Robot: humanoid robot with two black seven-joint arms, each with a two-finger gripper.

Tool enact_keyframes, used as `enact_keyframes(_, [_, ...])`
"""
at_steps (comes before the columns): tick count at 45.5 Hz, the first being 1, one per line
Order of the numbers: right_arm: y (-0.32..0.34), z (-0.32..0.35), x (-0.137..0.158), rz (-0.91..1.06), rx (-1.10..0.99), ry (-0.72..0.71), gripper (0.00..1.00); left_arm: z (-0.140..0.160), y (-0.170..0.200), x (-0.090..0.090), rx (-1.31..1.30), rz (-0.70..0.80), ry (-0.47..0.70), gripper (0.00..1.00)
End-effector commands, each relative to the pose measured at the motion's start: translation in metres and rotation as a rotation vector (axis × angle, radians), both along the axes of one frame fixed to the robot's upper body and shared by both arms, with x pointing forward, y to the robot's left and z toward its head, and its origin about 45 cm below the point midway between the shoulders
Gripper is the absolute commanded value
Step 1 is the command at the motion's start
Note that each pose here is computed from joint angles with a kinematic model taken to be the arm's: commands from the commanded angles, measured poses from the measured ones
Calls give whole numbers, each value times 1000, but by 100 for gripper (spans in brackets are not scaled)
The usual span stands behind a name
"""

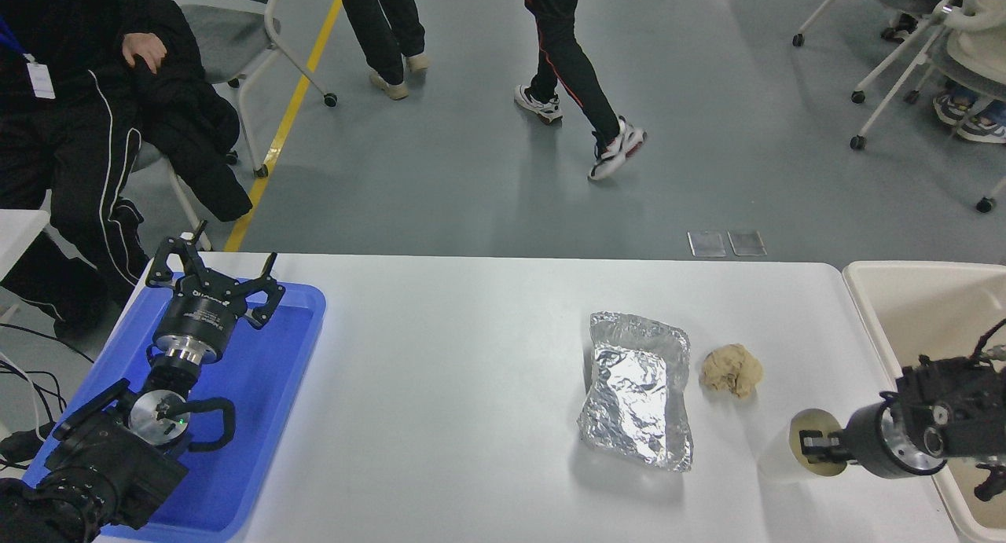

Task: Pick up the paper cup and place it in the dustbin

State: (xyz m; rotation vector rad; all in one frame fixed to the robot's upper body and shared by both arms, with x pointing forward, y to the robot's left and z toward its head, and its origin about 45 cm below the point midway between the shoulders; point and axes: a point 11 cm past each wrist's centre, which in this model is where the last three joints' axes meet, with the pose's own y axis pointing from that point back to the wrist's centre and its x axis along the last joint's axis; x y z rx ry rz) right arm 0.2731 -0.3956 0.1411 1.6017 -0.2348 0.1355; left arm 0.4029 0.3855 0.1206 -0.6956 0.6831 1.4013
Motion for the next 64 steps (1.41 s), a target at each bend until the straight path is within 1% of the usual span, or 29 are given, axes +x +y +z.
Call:
enact_keyframes(1, [15,76,5,31,23,2,0,0,0,0,0,0,0,100])
enact_keyframes(5, [20,123,12,47,17,-1,0,0,0,0,0,0,0,100])
enact_keyframes(6, [21,144,16,53,10,-7,0,0,0,0,0,-1,1,100])
enact_keyframes(11, [30,196,24,71,4,-17,0,0,0,0,0,0,0,100])
enact_keyframes(20, [55,282,17,130,22,1,0,0,0,0,0,0,0,100])
enact_keyframes(26, [68,327,21,162,29,-135,0,0,0,0,0,0,0,100])
enact_keyframes(33, [78,361,20,187,29,-243,0,0,0,0,0,0,0,100])
enact_keyframes(39, [72,363,19,170,24,-248,0,-1,1,-1,1,1,3,100])
enact_keyframes(48, [61,352,18,140,14,-211,0,-1,1,-1,1,2,2,100])
enact_keyframes(57, [28,321,19,82,-48,-118,0,0,1,-1,1,2,1,100])
enact_keyframes(64, [-11,287,27,-6,-88,-36,0,-1,1,-1,1,2,2,100])
